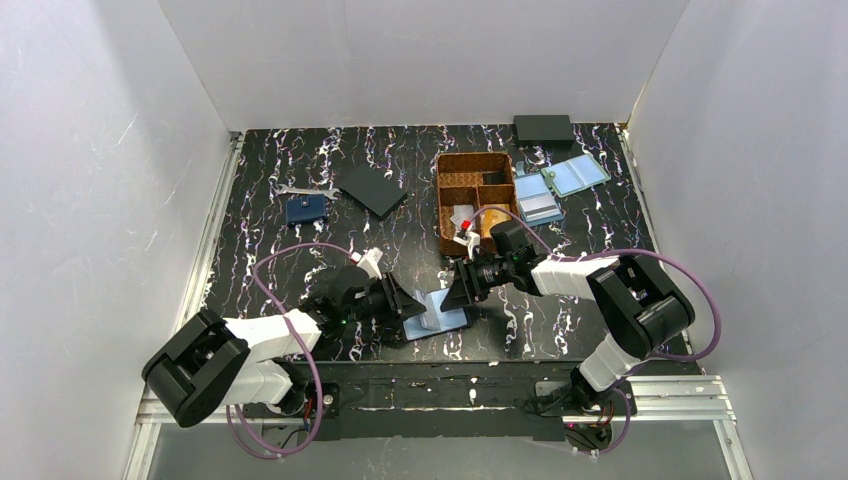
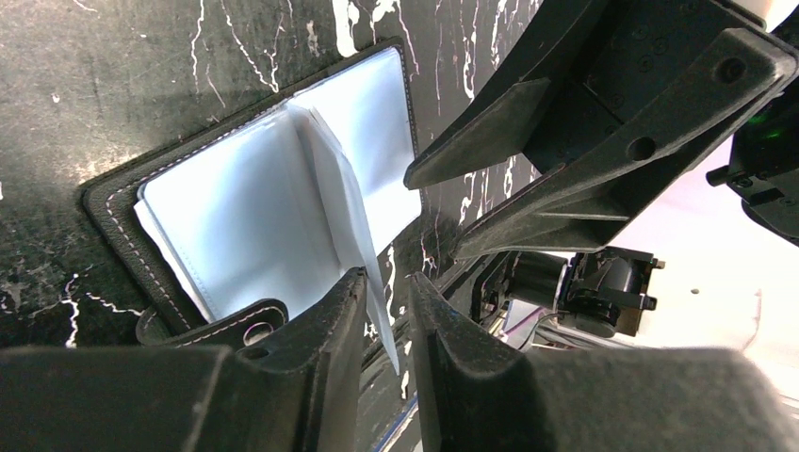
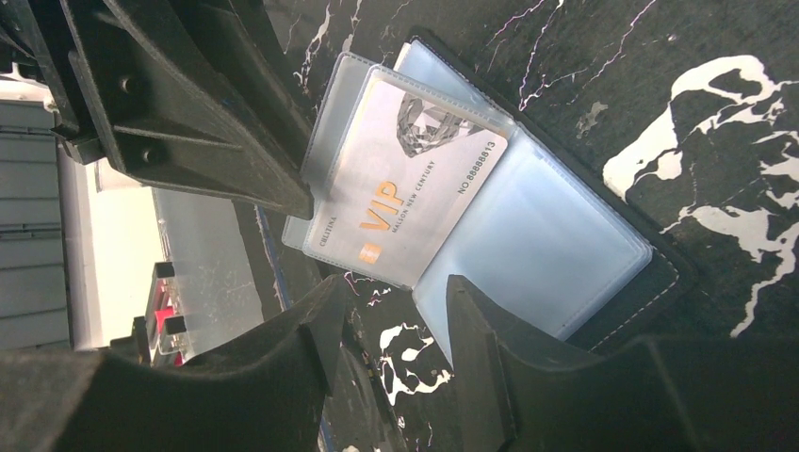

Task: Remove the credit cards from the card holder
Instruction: Remove the credit card from the card holder.

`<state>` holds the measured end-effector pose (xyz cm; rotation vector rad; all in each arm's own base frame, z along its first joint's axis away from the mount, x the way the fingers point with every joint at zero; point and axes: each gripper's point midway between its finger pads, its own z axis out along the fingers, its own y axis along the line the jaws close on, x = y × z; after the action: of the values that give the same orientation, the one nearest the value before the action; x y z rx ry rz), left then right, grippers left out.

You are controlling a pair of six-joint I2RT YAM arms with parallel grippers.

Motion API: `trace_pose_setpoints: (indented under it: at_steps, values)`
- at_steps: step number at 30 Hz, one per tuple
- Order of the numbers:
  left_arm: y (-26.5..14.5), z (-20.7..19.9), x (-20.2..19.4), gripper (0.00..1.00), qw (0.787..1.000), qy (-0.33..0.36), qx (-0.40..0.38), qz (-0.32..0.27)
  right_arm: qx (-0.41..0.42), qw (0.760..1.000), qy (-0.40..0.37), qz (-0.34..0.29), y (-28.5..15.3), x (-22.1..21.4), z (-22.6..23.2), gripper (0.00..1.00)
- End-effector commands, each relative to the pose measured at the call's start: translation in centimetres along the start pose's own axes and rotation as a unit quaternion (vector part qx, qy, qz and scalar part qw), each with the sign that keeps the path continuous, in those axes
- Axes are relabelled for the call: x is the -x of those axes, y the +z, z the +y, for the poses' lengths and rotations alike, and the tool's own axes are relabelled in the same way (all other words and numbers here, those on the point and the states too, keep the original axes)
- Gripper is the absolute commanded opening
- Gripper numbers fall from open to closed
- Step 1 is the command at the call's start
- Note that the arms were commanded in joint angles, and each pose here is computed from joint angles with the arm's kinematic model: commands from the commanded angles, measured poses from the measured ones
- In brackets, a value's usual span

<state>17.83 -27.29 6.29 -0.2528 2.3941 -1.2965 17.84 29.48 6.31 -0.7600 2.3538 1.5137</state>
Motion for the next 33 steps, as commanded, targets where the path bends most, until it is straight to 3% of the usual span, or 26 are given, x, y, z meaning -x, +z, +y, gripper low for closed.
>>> trace_pose_setpoints:
  at_steps: [1, 4, 9, 13, 19, 24, 28, 33]
  values:
    - [0.0, -0.2, 0.0, 0.21, 1.000, 0.001, -0.013, 0.001, 0.008, 0.999, -0.033, -0.016, -0.4, 1.8, 1.0, 0.52]
    - [0.1, -0.2, 0.0, 0.20, 1.000, -0.001, -0.014, 0.001, 0.007, 0.999, -0.034, -0.016, -0.4, 1.8, 1.0, 0.52]
    - [0.3, -0.4, -0.2, 0.00, 1.000, -0.001, -0.023, 0.008, 0.004, 0.999, -0.045, -0.017, -0.5, 1.9, 1.0, 0.53]
    - [0.6, -1.0, -0.2, 0.00, 0.999, -0.002, -0.039, 0.011, 0.006, 0.998, -0.063, -0.017, -0.6, 2.0, 1.2, 0.55]
    - [1.6, -1.8, -0.1, 0.01, 0.998, -0.013, -0.053, 0.023, 0.013, 0.996, -0.087, -0.007, -0.5, 1.7, 1.8, 0.73]
    - [2.0, -2.0, -0.3, 0.06, 0.997, -0.022, -0.063, 0.032, -0.004, 0.995, -0.096, 0.003, -0.2, 1.5, 1.3, 0.74]
    - [2.2, -2.2, -0.3, 0.16, 0.997, -0.026, -0.069, 0.033, -0.017, 0.993, -0.114, 0.008, 0.0, 1.4, 1.2, 0.79]
    - [2.4, -2.4, -0.2, 0.16, 0.996, -0.029, -0.074, 0.035, -0.036, 0.991, -0.128, 0.016, 0.1, 1.2, 0.6, 0.80]
